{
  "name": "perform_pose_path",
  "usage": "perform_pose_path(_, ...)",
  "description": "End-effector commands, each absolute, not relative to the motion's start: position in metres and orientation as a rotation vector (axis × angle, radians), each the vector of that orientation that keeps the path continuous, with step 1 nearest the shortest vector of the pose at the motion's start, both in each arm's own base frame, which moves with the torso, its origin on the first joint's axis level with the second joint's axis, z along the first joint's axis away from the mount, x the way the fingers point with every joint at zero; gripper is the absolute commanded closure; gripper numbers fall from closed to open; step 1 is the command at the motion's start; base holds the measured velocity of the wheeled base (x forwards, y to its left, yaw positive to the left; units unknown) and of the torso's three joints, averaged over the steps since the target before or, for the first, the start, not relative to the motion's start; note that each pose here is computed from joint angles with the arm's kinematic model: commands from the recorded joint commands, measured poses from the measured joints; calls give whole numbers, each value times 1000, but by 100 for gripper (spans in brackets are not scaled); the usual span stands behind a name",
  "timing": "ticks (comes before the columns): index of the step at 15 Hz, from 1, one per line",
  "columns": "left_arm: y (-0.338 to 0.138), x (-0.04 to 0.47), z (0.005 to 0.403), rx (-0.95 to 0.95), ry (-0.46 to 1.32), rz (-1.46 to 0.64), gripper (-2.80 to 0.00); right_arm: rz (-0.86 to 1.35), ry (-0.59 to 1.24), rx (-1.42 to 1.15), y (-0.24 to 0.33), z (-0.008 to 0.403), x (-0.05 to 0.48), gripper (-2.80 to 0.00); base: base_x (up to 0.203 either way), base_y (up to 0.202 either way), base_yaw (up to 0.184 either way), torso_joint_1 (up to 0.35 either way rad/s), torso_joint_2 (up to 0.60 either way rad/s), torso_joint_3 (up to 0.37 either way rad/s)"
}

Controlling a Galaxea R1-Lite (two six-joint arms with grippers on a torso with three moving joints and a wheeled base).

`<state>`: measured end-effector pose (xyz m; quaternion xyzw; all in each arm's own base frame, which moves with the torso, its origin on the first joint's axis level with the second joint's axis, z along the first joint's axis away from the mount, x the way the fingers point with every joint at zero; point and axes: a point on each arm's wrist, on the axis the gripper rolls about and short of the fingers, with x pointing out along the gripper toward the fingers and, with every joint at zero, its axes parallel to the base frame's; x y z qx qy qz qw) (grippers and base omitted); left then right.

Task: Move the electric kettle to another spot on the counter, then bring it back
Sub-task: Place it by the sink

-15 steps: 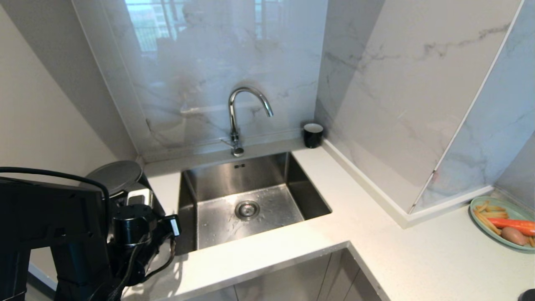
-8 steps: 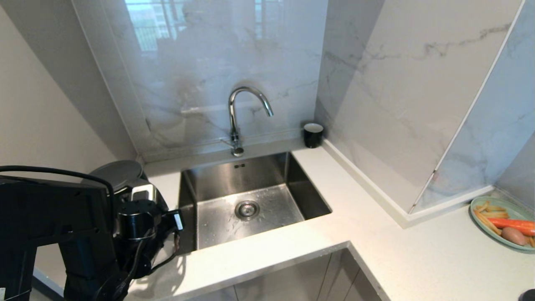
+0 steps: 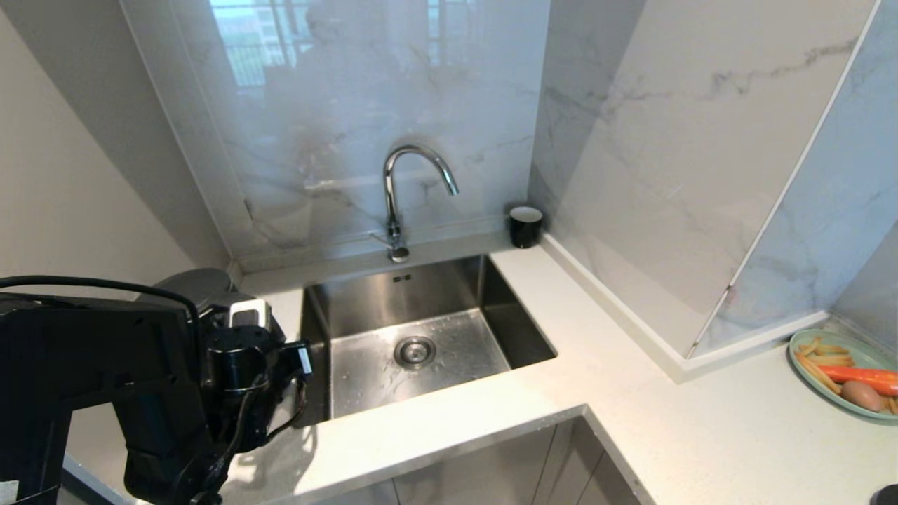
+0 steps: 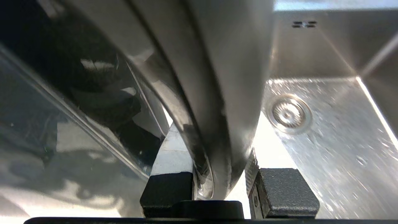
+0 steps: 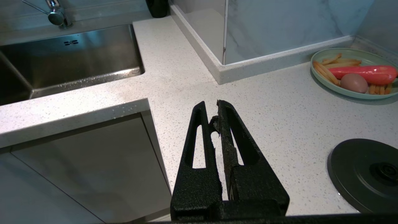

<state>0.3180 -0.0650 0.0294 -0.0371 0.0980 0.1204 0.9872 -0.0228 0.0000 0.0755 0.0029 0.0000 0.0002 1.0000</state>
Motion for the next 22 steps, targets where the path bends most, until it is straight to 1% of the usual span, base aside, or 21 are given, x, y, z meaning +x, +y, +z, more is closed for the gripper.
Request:
perform_pose_path(1,-65,322,26,-70,189,261,0,1,1,6,0,75,-23,0,0,0,0,0,0,0)
perform_pose_path(5,-66,323,15,-37,223,263,0,0,0,6,0,75,-23,0,0,0,0,0,0,0)
perform_pose_path(10,-67,326,17,-22,207,286,0,1,1,6,0,75,-23,0,0,0,0,0,0,0)
perform_pose_path(11,-67,326,18,-23,204,289,-280,0,0,6,0,75,-23,0,0,0,0,0,0,0)
perform_pose_path(17,-69,323,23,-27,195,280,-280,2,0,6,0,75,-23,0,0,0,0,0,0,0)
perform_pose_path(22,-71,308,20,-18,239,262,-280,1,0,6,0,75,-23,0,0,0,0,0,0,0)
